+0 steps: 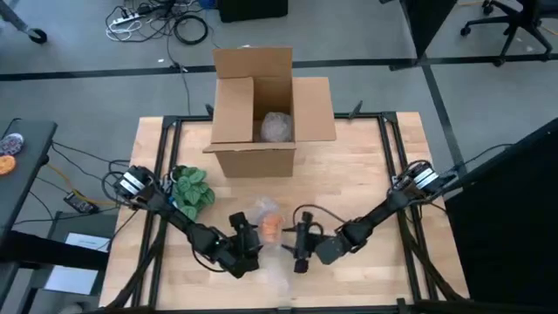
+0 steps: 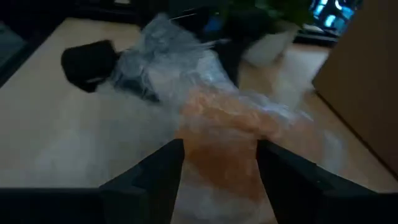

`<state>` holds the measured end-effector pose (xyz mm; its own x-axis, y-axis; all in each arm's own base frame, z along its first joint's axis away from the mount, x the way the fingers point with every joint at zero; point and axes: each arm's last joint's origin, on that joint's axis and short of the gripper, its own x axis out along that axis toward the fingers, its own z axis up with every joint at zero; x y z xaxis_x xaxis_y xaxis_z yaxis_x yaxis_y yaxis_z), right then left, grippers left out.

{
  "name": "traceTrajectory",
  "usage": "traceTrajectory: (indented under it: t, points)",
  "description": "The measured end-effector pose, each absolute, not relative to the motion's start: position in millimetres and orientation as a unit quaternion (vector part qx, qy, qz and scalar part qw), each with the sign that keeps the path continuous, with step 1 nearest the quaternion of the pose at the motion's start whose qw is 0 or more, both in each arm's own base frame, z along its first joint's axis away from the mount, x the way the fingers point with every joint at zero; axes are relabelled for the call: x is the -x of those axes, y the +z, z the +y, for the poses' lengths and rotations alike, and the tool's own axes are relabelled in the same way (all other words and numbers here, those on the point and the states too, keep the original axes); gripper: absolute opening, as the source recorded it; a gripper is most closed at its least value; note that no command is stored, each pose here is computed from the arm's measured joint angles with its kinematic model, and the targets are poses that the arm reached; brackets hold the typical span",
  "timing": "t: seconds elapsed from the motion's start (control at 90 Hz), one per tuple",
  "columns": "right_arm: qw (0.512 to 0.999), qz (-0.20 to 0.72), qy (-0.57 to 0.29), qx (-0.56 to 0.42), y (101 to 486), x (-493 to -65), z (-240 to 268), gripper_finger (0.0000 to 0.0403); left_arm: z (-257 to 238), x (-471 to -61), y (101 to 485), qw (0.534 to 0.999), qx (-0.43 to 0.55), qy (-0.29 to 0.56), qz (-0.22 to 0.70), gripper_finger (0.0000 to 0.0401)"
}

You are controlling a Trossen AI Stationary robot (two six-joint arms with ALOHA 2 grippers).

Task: Wrap mug
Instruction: Wrap the orange mug with the bubble wrap

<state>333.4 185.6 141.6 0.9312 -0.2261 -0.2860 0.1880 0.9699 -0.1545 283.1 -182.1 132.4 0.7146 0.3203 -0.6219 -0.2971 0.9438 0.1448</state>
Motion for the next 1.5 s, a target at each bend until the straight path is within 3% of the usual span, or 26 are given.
traceTrajectory:
  t: [0.3,0.644,0.833,1.089,1.244,1.422,1.5]
  points:
    - [0.962,0.193,-0.14,0.13,127,-347,191,0.0181,-182,-284,132,0.927,-0.015,0.172,0.332,0.0284]
    - [0.955,0.168,-0.153,0.193,168,-327,205,0.0181,-182,-284,133,0.928,-0.004,0.172,0.33,0.0284]
    - [0.944,0.171,-0.131,0.25,170,-326,209,0.0181,-182,-284,133,0.929,-0.006,0.178,0.325,0.0284]
    - [0.959,0.156,-0.077,0.224,174,-334,204,0.0178,-180,-290,132,0.934,0.007,0.202,0.296,0.0284]
    - [0.964,0.161,-0.061,0.203,173,-340,196,0.0135,-178,-298,117,0.933,0.009,0.213,0.292,0.0284]
    - [0.956,0.165,-0.038,0.241,172,-341,195,0.0018,-173,-302,111,0.93,0.013,0.223,0.292,0.0284]
    - [0.95,0.167,-0.029,0.263,172,-341,195,0.0011,-171,-304,111,0.93,0.019,0.227,0.288,0.0284]
